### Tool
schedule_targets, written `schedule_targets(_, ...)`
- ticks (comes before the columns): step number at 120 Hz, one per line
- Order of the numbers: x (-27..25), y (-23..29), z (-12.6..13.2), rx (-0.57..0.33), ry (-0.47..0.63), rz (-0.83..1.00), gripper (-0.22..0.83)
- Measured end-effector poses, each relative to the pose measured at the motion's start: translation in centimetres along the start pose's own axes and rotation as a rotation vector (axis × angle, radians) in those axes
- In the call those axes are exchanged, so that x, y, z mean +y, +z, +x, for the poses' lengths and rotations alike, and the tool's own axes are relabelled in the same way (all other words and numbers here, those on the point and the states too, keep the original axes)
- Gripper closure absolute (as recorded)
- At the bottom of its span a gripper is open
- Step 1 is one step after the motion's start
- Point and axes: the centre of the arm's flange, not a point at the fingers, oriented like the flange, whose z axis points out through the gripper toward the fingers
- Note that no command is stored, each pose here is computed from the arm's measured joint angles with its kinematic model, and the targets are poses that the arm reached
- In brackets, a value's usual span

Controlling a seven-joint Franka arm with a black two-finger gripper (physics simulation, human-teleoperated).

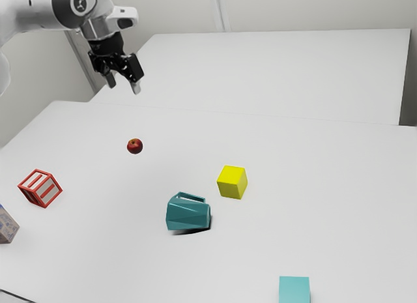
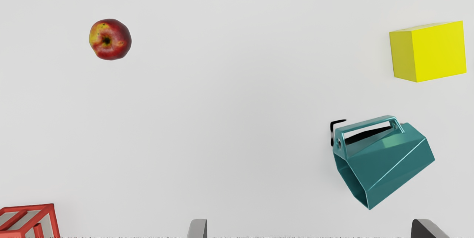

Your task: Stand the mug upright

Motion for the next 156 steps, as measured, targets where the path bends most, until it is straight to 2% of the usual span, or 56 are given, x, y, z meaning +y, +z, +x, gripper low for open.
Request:
schedule_targets(16,-0.7,1.1,-0.3,-0.015,-0.014,-0.023,0.00)
schedule_targets(40,-5.0,7.2,-3.0,-0.091,-0.142,-0.237,0.00)
schedule_targets(61,-3.5,14.2,-4.6,-0.162,-0.198,-0.499,0.00)
schedule_targets(88,-1.4,21.2,-6.0,-0.197,-0.236,-0.647,0.00)
schedule_targets(115,0.4,25.7,-7.4,-0.183,-0.294,-0.748,0.00)
schedule_targets(156,3.8,29.5,-10.3,-0.143,-0.387,-0.873,0.00)
